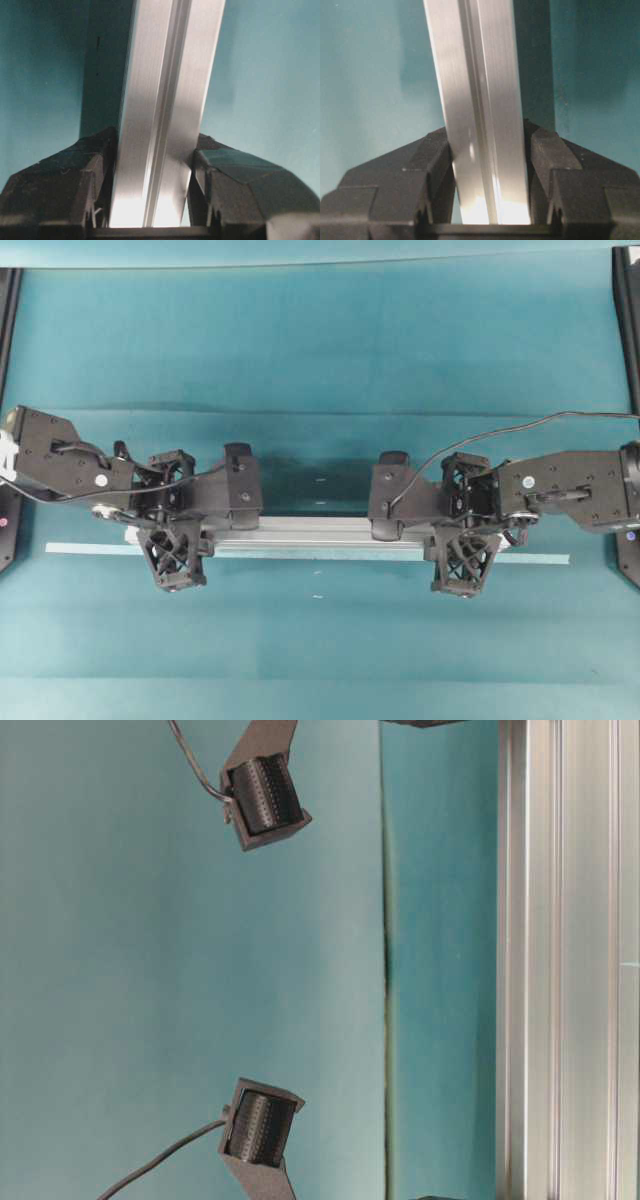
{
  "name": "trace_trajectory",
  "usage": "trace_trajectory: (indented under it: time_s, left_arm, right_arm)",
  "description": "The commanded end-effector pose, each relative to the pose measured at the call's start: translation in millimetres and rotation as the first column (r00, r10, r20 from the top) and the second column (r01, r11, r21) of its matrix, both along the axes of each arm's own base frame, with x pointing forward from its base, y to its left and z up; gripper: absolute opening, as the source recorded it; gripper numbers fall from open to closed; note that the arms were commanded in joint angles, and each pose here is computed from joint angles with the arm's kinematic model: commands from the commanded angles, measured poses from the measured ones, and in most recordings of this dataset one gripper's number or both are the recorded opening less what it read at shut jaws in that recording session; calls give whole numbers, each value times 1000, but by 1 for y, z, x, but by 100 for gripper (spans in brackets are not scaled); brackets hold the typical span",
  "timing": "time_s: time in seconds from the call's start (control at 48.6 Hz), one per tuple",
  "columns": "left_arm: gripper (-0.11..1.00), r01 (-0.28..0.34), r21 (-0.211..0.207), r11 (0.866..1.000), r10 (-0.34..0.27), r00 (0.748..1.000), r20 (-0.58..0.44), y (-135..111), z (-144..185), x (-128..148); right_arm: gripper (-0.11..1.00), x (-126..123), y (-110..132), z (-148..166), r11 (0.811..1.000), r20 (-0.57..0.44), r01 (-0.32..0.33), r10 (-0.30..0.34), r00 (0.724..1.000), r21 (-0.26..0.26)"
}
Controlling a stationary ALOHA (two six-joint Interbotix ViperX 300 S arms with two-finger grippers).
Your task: Lift the metal rail with both hands.
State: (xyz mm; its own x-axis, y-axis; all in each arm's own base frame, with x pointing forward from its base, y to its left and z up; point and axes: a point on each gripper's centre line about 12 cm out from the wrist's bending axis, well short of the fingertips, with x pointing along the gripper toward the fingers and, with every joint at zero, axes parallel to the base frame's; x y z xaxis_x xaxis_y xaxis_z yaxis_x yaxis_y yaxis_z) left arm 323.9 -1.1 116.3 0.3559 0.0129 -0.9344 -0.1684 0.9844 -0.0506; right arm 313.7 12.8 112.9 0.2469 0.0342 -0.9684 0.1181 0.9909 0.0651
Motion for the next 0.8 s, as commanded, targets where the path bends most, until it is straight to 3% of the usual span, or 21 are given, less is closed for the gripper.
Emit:
trace_trajectory:
  time_s: [0.0,0.493,0.781]
  left_arm:
    - [33,-60,-17,998,61,998,29,7,6,5]
    - [33,-59,-14,998,60,998,29,10,4,4]
    - [33,-55,-17,998,56,994,89,10,5,7]
  right_arm:
    - [40,4,1,4,1000,26,1,-1,1000,3]
    - [40,5,-1,0,1000,20,10,-10,1000,4]
    - [40,5,0,-2,1000,15,15,-15,1000,7]
